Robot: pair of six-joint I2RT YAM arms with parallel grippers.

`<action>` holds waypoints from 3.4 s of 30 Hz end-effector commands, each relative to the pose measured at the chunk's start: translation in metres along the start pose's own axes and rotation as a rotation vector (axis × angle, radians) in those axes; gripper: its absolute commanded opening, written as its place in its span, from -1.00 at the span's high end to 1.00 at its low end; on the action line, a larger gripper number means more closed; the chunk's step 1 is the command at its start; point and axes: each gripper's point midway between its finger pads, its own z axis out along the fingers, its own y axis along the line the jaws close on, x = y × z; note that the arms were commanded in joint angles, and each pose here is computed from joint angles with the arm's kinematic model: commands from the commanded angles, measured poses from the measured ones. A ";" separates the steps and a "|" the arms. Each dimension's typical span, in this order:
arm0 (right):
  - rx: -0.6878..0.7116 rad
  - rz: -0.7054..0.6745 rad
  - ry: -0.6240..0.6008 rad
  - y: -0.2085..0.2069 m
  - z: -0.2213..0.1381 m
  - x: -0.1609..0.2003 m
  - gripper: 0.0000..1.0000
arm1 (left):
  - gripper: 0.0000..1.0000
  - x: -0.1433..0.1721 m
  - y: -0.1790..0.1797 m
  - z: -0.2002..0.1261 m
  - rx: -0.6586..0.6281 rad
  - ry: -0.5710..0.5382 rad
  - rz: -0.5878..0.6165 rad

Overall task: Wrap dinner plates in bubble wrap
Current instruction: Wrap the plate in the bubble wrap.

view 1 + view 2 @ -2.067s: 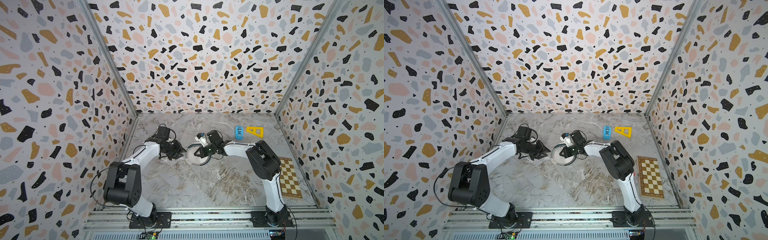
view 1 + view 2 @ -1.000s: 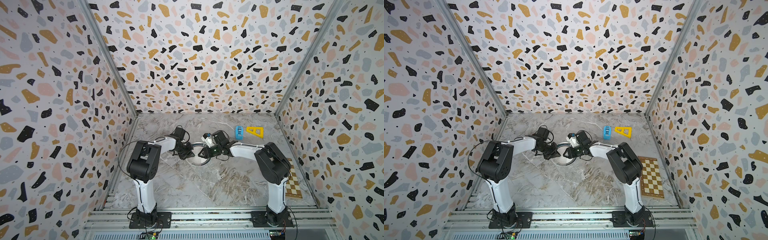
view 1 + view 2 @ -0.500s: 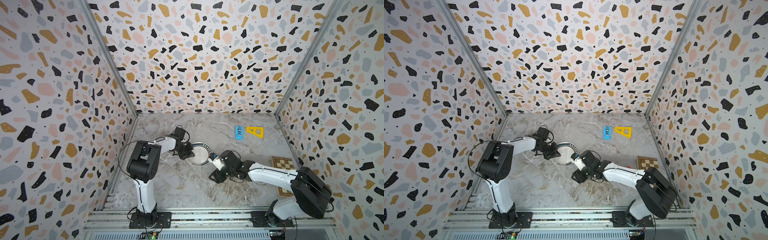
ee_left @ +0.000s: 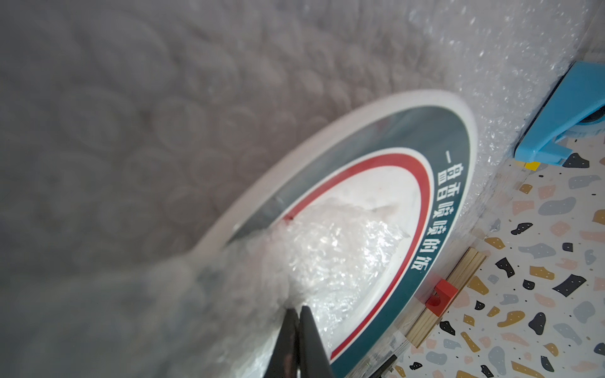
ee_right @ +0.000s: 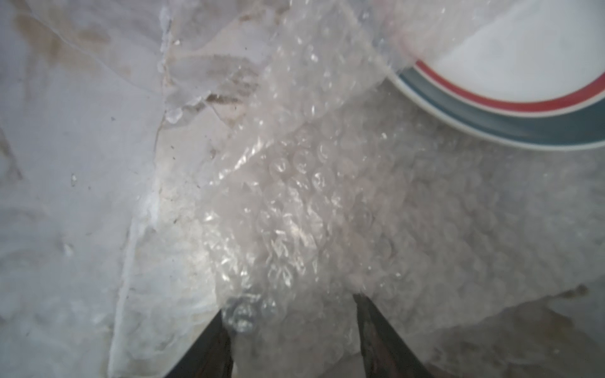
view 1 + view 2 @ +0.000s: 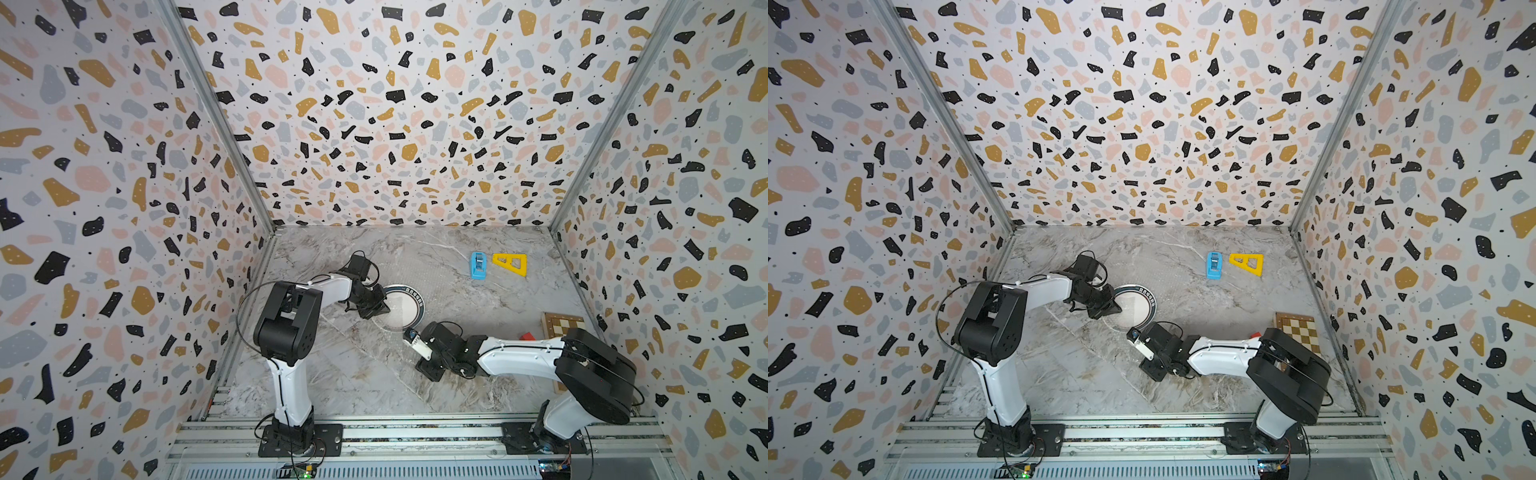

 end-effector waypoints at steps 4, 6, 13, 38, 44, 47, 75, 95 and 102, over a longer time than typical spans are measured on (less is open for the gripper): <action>0.090 -0.016 -0.016 -0.012 -0.007 -0.008 0.13 | 0.86 0.007 0.025 0.017 -0.073 0.033 -0.024; 0.089 -0.043 -0.039 -0.012 -0.011 -0.017 0.30 | 0.86 0.008 0.027 0.019 -0.077 0.040 -0.028; 0.090 -0.097 -0.097 -0.025 -0.022 -0.051 0.87 | 0.85 0.009 0.029 0.021 -0.078 0.047 -0.036; 0.042 -0.072 -0.121 -0.122 0.058 -0.145 0.30 | 0.84 0.016 0.033 0.028 -0.060 0.098 -0.064; 0.010 0.015 -0.114 -0.128 0.060 -0.136 0.04 | 0.80 0.011 0.029 0.018 -0.011 0.089 -0.083; 0.012 0.039 -0.104 -0.129 0.064 -0.129 0.09 | 0.76 0.007 0.018 0.008 0.030 0.082 -0.075; 0.001 0.229 -0.083 -0.158 0.064 -0.105 1.00 | 0.77 0.062 -0.062 -0.071 0.361 0.141 0.020; -0.039 0.259 -0.091 -0.158 0.061 -0.106 1.00 | 0.82 0.036 -0.026 -0.009 0.039 0.077 0.147; -0.025 0.287 -0.093 -0.164 0.055 -0.102 1.00 | 0.90 0.012 0.006 -0.002 -0.142 -0.015 0.164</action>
